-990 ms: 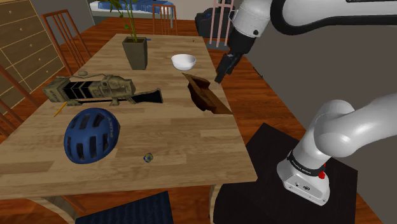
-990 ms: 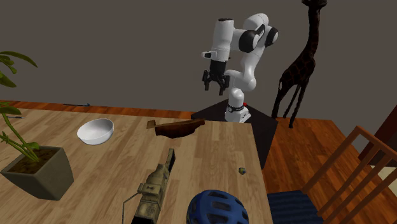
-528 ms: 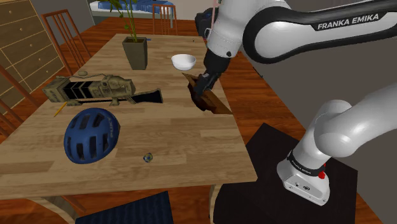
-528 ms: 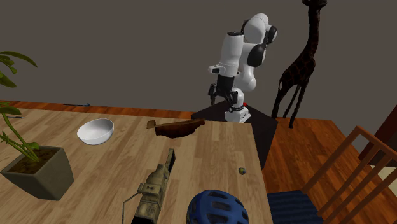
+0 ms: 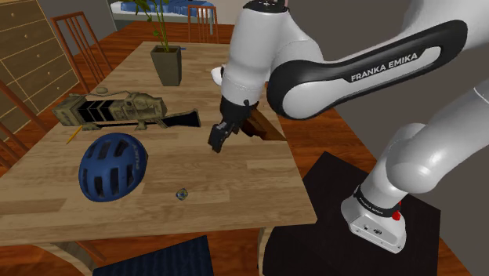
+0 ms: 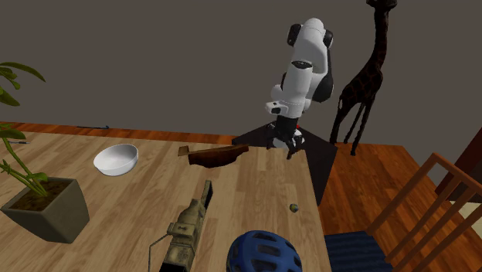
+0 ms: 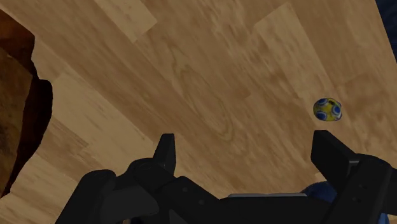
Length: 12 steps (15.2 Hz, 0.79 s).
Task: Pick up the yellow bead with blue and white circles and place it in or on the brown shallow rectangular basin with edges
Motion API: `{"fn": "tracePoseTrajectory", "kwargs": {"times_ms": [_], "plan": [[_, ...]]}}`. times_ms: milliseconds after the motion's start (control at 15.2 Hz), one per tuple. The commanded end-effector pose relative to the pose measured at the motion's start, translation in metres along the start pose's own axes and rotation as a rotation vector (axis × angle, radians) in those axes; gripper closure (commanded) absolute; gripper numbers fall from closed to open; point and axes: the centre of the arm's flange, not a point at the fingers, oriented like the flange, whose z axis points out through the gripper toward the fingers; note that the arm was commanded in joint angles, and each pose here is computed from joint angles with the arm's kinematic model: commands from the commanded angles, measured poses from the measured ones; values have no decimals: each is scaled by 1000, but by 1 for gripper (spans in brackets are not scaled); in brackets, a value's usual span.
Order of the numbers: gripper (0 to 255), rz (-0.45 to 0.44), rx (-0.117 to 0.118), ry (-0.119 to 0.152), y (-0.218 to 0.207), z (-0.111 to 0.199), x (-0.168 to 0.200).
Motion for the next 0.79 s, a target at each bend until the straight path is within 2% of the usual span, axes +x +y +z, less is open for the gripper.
{"fn": "tracePoseTrajectory", "kwargs": {"times_ms": [0,726], "plan": [[0,-5,-5,-2,-21,17,8],[0,-35,-45,-14,-137,108,38]]}}
